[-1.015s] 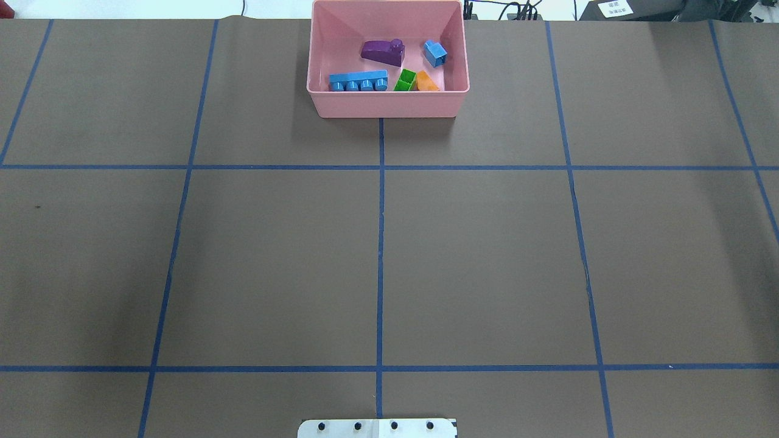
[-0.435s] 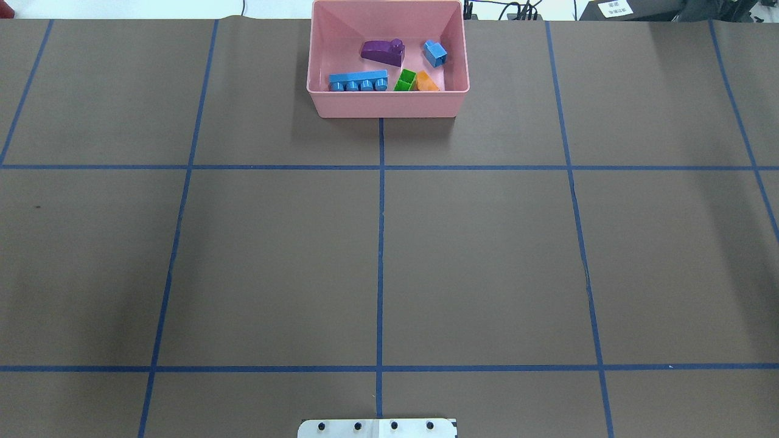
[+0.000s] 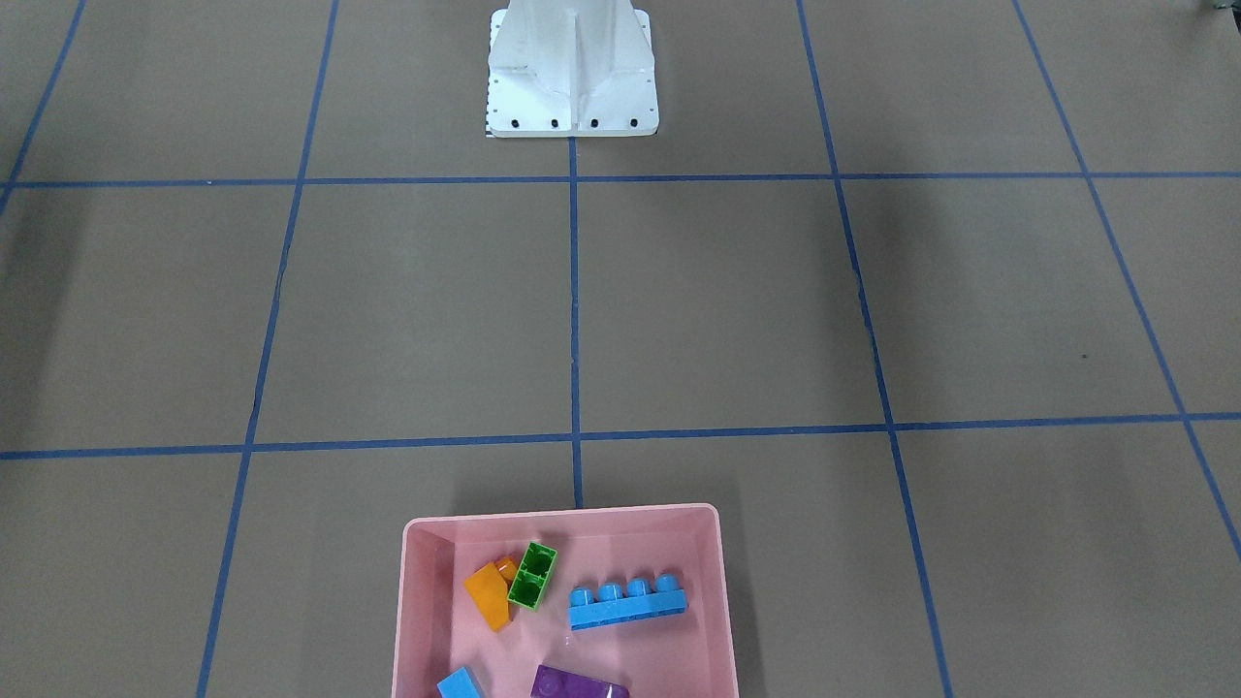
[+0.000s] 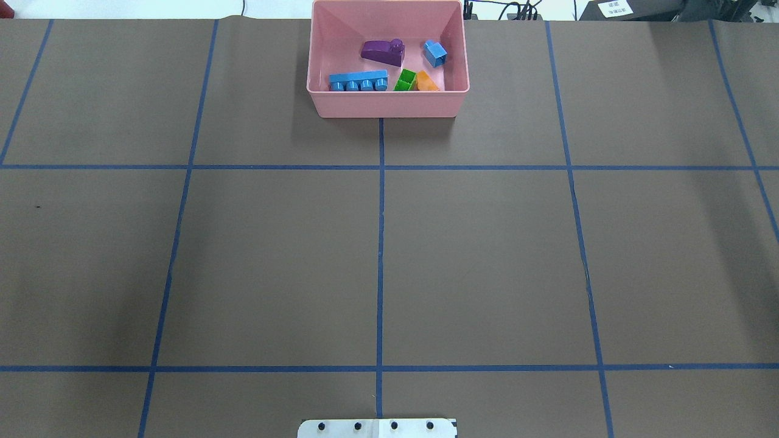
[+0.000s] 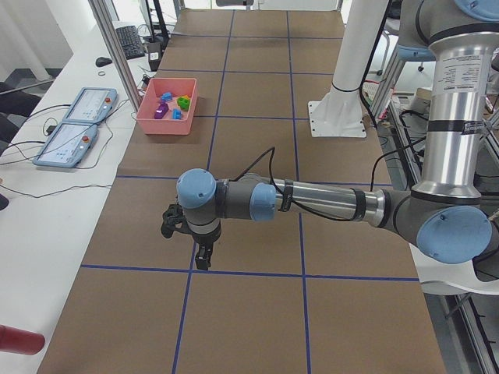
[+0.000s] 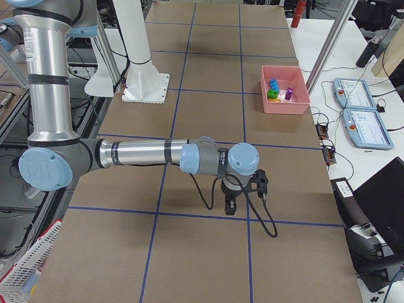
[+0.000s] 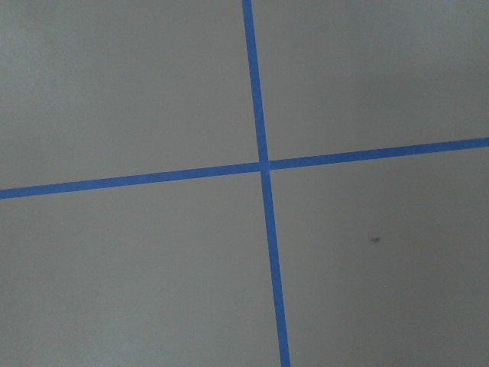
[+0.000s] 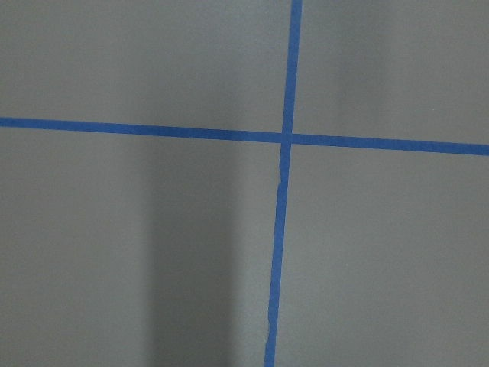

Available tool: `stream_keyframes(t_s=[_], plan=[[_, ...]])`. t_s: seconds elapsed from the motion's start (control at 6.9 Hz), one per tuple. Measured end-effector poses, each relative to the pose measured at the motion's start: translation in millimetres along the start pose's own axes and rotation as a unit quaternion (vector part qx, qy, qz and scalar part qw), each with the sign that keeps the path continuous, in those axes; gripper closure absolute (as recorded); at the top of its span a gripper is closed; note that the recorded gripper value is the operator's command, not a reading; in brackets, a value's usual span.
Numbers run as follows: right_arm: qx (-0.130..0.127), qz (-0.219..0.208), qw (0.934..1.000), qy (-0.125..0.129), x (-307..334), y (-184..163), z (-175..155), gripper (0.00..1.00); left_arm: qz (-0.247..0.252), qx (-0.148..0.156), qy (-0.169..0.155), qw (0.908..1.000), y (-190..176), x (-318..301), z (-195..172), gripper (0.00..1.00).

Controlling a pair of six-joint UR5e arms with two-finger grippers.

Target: Put all blocks into box

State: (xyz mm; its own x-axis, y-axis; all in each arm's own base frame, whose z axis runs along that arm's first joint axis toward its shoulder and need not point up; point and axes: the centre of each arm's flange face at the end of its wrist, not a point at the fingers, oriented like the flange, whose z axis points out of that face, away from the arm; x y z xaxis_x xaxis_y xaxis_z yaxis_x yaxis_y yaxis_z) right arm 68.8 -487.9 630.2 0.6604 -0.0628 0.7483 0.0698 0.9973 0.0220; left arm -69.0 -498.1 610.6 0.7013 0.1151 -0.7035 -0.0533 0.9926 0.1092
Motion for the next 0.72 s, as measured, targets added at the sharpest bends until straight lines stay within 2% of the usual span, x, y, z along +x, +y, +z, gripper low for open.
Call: stream_keyframes(t_s=[0.72], plan=[[0.014,-0.029,0.9994,0.011,-3.3,-3.6,-7.3,0.0,0.0,0.0,0.0,1.0,2.5,0.8,-0.5,0.0]])
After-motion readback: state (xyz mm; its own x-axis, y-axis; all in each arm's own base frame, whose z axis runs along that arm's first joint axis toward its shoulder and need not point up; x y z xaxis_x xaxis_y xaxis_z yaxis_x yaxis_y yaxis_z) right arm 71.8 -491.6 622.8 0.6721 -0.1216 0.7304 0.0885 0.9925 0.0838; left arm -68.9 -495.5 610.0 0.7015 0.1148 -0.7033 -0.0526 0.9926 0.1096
